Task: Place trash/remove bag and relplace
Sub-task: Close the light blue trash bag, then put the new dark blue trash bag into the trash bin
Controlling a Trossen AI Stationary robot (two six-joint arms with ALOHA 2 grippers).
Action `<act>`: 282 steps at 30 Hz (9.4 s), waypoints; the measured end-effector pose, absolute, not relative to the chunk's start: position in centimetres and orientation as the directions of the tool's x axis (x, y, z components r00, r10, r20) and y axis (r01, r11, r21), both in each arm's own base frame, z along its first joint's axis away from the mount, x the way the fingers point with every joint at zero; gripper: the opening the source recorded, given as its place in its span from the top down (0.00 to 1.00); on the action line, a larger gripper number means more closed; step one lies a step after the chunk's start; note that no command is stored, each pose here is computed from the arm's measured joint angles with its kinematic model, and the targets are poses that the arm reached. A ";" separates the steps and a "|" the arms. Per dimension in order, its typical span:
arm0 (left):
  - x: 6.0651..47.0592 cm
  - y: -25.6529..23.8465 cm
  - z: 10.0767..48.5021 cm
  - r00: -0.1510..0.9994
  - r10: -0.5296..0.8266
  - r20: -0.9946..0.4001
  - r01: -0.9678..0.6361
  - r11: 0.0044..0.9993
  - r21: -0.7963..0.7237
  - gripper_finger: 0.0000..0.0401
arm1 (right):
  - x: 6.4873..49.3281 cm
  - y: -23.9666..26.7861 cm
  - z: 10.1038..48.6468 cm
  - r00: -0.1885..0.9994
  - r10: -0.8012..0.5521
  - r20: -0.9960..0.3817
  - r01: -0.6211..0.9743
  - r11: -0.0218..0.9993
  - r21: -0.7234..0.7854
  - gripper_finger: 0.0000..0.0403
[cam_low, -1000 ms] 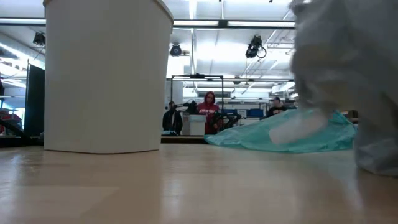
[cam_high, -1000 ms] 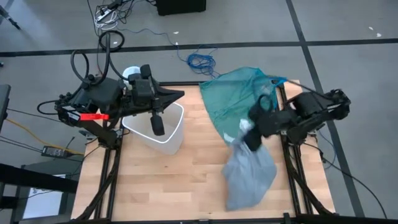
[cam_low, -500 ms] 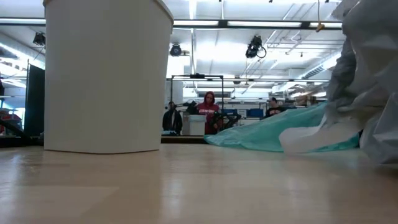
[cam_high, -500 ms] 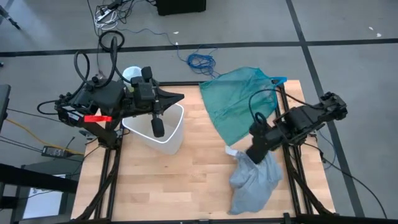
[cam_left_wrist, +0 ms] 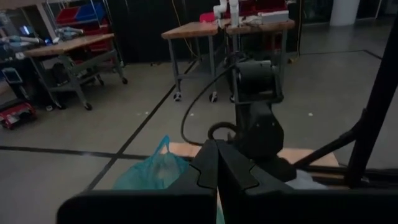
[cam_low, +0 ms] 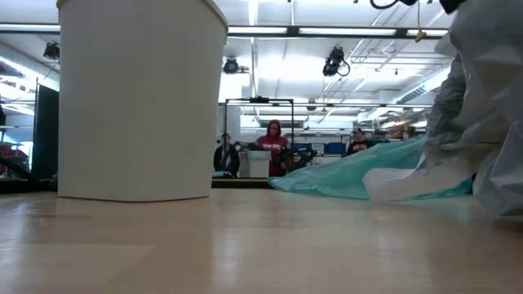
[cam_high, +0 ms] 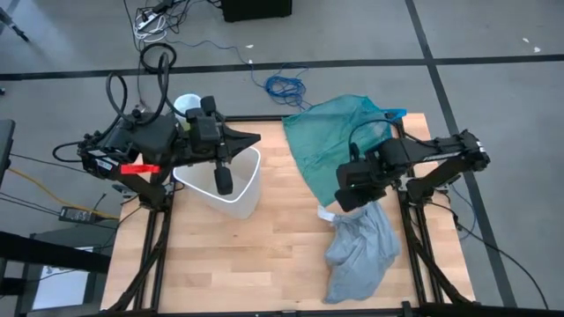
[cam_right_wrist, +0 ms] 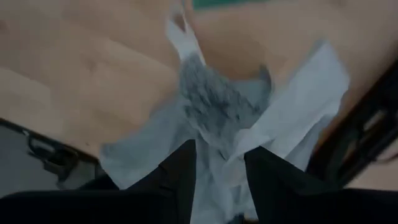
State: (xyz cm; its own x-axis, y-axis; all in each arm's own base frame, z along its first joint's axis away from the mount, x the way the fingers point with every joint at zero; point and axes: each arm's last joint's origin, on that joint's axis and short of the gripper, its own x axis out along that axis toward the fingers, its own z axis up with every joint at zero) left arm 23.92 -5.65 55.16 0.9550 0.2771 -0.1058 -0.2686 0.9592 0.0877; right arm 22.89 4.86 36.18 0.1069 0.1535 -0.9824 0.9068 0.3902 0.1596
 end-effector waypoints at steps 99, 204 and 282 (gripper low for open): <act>41.0 1.6 32.0 0.941 0.033 -0.336 -0.108 0.973 -0.206 0.99 | 27.9 -3.8 38.3 0.806 -0.250 -0.536 0.590 0.398 0.702 0.84; 29.6 2.1 44.0 0.996 0.002 -0.088 -0.019 0.981 -0.192 0.98 | 12.8 -20.8 26.3 -0.257 -0.445 -0.858 0.801 -0.594 0.068 0.32; 13.7 7.0 40.4 0.117 0.571 -0.812 -0.844 0.488 0.221 1.00 | 27.4 -1.7 57.7 0.881 -0.394 0.263 0.241 0.851 0.467 1.00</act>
State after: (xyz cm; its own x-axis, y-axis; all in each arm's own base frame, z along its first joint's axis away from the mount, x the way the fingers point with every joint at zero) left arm 13.73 6.95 40.35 0.1171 0.5711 -0.8125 -0.8444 0.4879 0.2213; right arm 27.45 -1.71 57.74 0.8807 -0.3939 0.2629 0.2410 0.8506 0.4673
